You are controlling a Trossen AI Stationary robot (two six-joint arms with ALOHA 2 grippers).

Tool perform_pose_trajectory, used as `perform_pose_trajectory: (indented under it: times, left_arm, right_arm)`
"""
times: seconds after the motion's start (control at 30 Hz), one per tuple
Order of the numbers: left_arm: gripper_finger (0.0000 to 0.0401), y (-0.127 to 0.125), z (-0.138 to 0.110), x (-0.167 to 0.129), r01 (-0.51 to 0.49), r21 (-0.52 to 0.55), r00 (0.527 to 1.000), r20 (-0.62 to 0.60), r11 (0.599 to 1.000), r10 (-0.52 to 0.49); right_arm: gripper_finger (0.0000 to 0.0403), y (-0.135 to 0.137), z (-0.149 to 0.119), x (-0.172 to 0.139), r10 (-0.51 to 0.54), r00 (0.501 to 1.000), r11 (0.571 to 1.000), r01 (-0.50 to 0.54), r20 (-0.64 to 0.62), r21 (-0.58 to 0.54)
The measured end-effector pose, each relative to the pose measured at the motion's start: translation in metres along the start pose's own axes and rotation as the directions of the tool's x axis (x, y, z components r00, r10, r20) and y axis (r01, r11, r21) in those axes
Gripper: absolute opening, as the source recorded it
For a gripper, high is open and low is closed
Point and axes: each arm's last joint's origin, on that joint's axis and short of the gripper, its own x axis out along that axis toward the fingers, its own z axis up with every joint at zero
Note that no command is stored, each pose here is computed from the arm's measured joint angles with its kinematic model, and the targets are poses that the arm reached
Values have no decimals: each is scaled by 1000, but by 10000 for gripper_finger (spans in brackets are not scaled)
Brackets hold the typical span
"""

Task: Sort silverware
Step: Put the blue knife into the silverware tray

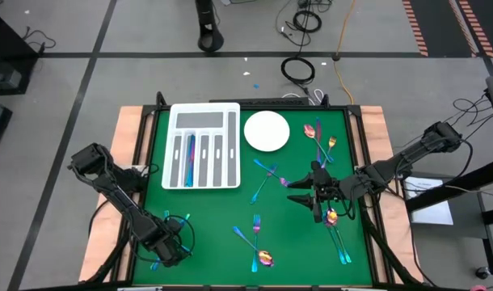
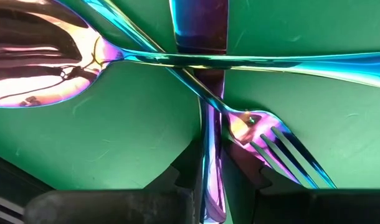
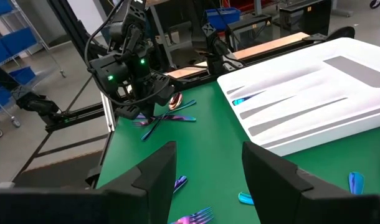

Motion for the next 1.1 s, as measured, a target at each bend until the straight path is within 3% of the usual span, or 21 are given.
perform_pose_trajectory:
  times: [0.67, 1.1]
  left_arm:
    - [52, 2, 0, 0, -23, -5, 999, -32, 1000, 22]
    - [51, 8, 10, -20, -17, -1, 996, -92, 1000, 17]
  right_arm:
    - [171, 0, 0, 0, 1, 1000, 1000, -1, 0, -4]
    - [171, 0, 0, 0, 1, 1000, 1000, -1, 0, -4]
